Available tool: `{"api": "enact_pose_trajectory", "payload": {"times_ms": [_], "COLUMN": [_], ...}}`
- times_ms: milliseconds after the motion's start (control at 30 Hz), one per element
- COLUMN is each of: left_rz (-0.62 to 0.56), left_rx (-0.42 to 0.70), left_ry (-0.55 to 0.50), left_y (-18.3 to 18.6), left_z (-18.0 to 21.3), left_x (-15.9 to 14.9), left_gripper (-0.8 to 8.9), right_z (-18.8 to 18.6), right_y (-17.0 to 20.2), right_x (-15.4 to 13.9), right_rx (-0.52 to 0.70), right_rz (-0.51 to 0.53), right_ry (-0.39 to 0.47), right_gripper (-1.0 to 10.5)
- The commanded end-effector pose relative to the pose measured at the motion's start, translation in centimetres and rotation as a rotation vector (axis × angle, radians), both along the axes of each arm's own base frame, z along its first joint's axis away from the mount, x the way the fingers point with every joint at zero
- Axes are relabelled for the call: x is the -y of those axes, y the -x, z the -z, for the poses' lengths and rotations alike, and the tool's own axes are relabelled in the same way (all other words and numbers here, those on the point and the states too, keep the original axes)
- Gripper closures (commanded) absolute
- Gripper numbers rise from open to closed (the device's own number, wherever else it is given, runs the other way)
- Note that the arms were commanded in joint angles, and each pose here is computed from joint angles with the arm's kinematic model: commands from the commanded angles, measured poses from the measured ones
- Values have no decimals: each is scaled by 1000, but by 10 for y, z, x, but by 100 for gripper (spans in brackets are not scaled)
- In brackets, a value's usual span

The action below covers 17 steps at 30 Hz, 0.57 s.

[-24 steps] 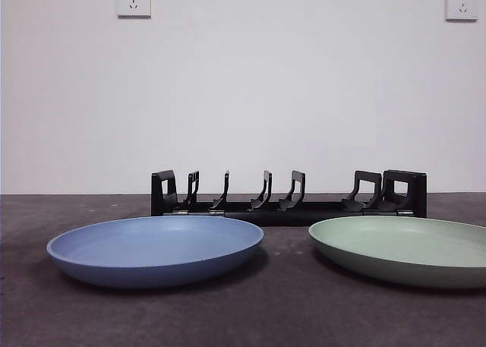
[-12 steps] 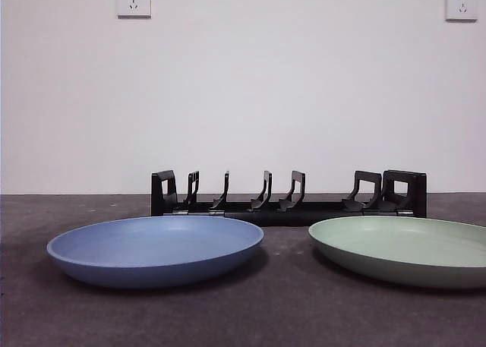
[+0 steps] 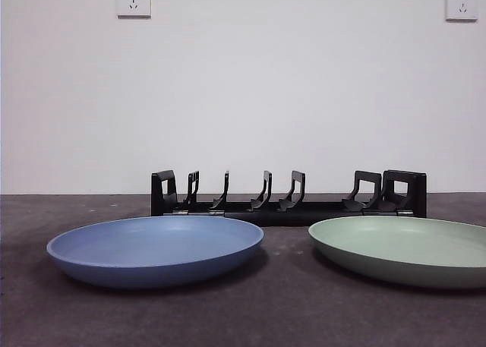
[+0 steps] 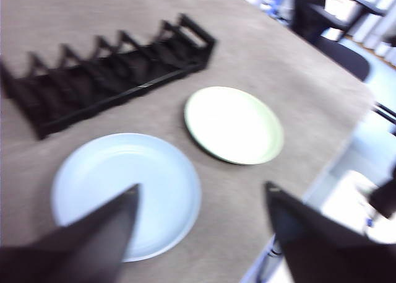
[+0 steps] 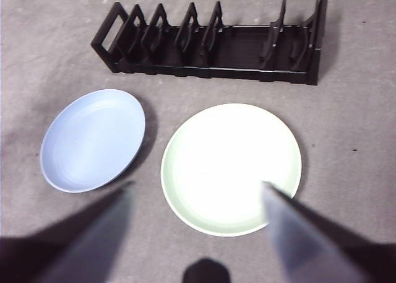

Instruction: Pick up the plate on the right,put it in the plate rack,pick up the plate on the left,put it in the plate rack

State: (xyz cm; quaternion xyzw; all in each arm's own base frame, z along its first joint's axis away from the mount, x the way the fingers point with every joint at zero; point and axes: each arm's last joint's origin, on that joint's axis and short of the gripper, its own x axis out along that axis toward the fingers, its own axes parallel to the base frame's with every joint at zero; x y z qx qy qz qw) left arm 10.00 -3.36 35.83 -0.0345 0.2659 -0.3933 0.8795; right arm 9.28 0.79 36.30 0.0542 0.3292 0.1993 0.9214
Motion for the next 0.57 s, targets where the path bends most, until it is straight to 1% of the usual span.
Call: {"api": "enact_pose_trajectory", "payload": {"times_ms": [33,200,400,500,567], "left_rz": [71,165,284,322,346], "left_rx": [26,23,11,-16,-25], "left_ry": [5,2,-20,-26,-29], "left_y": [-4,-14,-27,-35,-38], "left_z": [-1,-7,-13,-9,-7], "left_x": [5,15,35,44,50], "left_gripper": [155,155,156,156,156], "right_z": [-1,6,34,58,75], "right_y": [-3,-21,-76,-110,-131], "right_x": [0,1,6,8,9], "right_rx": [-11,-87,-309,-438,-503], "right_rz": [5,8,60,67,65], "right_ry": [-18,-20,29,39,39], "right_gripper": [379,382,384,384,384]}}
